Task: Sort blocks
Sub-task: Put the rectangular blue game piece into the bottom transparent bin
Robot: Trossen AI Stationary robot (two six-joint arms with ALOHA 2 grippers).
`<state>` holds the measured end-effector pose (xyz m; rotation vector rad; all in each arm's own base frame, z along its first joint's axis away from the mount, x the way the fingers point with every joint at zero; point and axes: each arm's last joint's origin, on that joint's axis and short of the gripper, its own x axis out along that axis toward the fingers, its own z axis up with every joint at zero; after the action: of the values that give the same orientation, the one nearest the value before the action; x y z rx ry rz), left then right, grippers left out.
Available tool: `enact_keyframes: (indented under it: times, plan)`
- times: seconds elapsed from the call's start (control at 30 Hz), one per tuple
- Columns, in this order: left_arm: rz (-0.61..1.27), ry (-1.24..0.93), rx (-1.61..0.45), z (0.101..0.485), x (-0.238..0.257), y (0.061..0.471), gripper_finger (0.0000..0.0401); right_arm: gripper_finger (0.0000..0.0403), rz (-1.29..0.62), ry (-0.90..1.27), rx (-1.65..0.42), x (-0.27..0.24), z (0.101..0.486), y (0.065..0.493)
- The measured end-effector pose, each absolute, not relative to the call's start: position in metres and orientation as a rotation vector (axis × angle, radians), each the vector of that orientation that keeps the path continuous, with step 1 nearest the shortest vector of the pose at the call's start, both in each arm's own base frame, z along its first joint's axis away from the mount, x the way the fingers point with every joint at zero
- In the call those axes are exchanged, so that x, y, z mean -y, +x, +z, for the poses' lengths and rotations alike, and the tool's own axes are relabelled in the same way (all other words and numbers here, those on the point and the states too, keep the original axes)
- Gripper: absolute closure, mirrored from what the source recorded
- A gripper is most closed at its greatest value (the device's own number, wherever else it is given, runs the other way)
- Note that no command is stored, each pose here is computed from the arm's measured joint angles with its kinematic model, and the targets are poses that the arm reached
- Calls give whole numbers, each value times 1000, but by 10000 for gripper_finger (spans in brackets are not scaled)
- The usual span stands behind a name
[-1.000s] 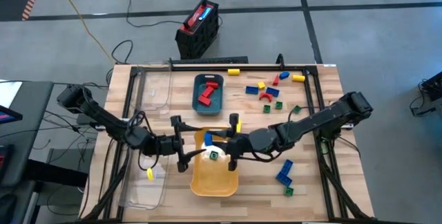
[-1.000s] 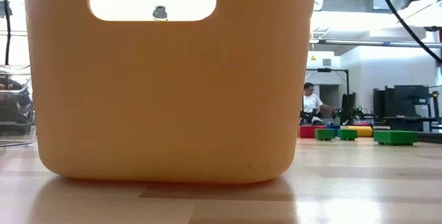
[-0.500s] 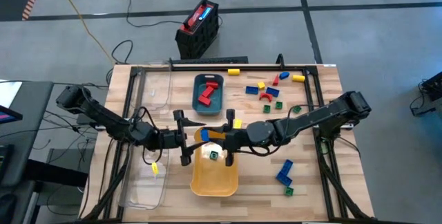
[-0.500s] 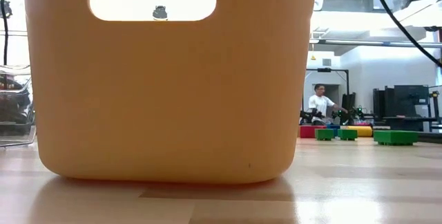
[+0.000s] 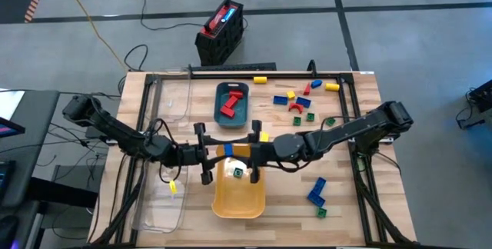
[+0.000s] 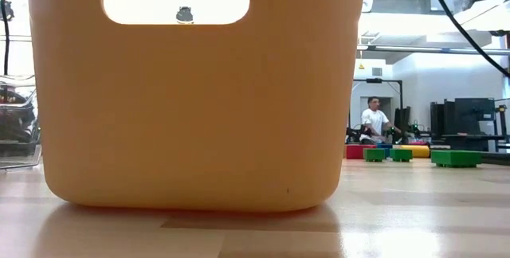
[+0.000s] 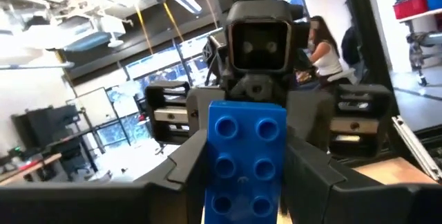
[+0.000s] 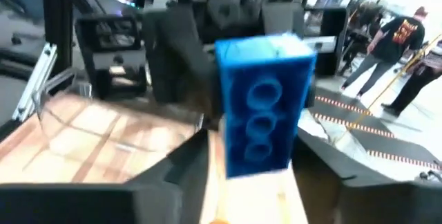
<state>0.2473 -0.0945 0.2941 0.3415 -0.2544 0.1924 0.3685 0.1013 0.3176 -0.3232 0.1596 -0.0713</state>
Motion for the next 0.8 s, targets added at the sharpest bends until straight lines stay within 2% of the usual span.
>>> enact_keyframes:
  times: [0.13,0.23,0.4,0.57,0.67,0.8]
  plan:
    - [246,340,197,301,97,234,266,148,-80,-325,-231,-101,315,363]
    - [289,346,106,304,98,218,266,129,-127,-318,-290,-100,319,352]
    - [352,235,-78,300,89,187,266,125,-189,-265,-447,-94,313,336]
    - [334,38,-257,281,80,155,256,125,-232,-210,-607,-93,295,328]
    - [262,-90,-347,274,79,141,257,125,-263,-201,-636,-93,283,324]
    - [62,-287,-493,268,85,131,260,125,-306,-207,-644,-92,279,320]
